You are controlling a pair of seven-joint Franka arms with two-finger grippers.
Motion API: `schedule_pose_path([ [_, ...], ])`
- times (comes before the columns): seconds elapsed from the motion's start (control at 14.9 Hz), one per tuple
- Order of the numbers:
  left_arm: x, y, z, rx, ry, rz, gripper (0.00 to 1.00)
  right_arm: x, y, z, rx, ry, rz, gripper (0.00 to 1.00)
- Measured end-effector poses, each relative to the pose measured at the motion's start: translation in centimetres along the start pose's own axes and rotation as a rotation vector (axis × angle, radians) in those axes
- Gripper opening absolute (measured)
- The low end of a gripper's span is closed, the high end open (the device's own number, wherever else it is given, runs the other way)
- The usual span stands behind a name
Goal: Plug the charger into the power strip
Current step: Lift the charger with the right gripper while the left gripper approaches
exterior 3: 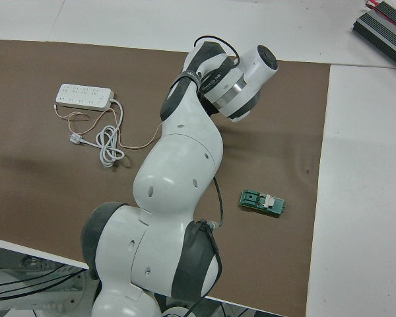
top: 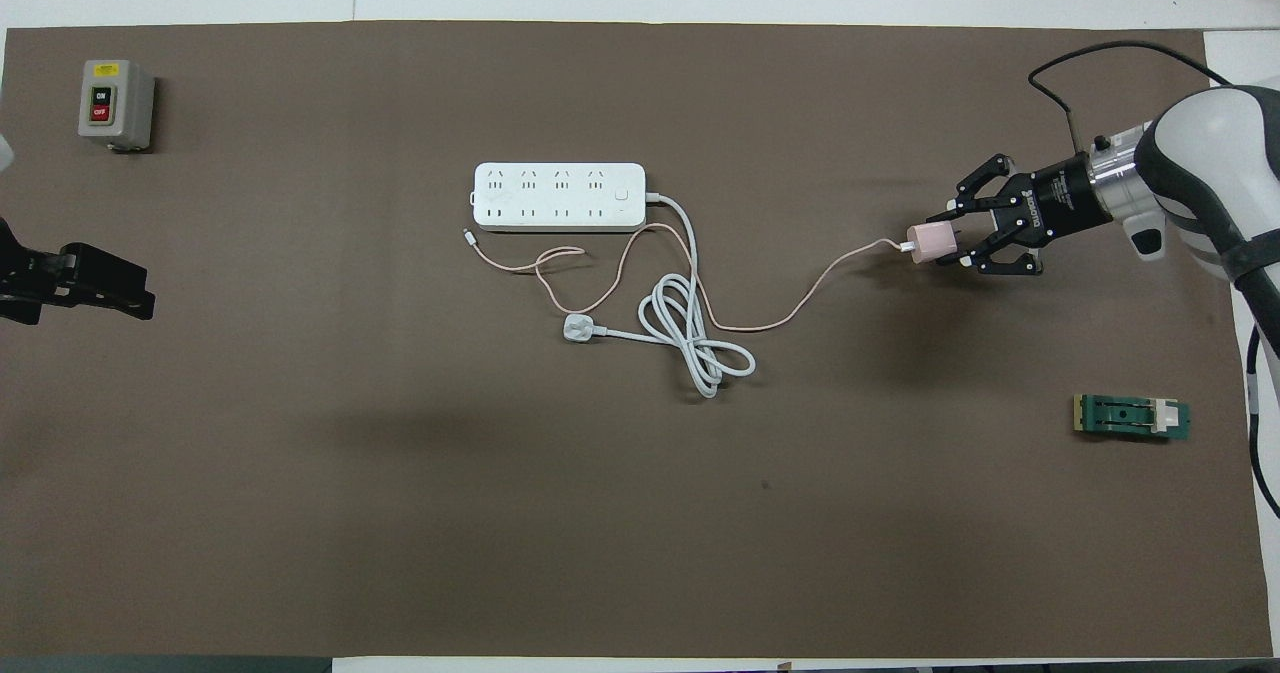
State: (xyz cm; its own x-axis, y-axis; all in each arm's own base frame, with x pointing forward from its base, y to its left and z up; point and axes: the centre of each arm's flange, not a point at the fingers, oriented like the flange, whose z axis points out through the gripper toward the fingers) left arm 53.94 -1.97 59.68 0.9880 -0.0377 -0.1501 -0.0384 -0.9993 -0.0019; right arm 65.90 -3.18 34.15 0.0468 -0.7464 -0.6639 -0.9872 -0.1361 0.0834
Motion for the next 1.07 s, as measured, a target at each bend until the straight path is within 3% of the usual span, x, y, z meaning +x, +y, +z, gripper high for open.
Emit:
schedule_pose_path([
  [0.13,0.0,0.4,0.0,-0.032,0.001,0.004,1.00,-5.7,-1.2,0.1,0.010,-0.023,0.016,0.47],
  [0.34,0.0,-0.1,-0.2,-0.173,0.006,0.014,1.00,-13.9,-2.4,0.9,0.020,-0.067,0.034,0.47],
  [0.74,1.3,-4.5,2.2,-0.663,0.015,-0.038,1.00,-28.1,-3.2,6.8,0.057,-0.074,0.052,0.47],
  [1.07,3.9,-2.2,6.8,-0.942,0.027,0.011,1.00,-36.1,-2.6,14.0,0.151,-0.079,0.092,0.47],
])
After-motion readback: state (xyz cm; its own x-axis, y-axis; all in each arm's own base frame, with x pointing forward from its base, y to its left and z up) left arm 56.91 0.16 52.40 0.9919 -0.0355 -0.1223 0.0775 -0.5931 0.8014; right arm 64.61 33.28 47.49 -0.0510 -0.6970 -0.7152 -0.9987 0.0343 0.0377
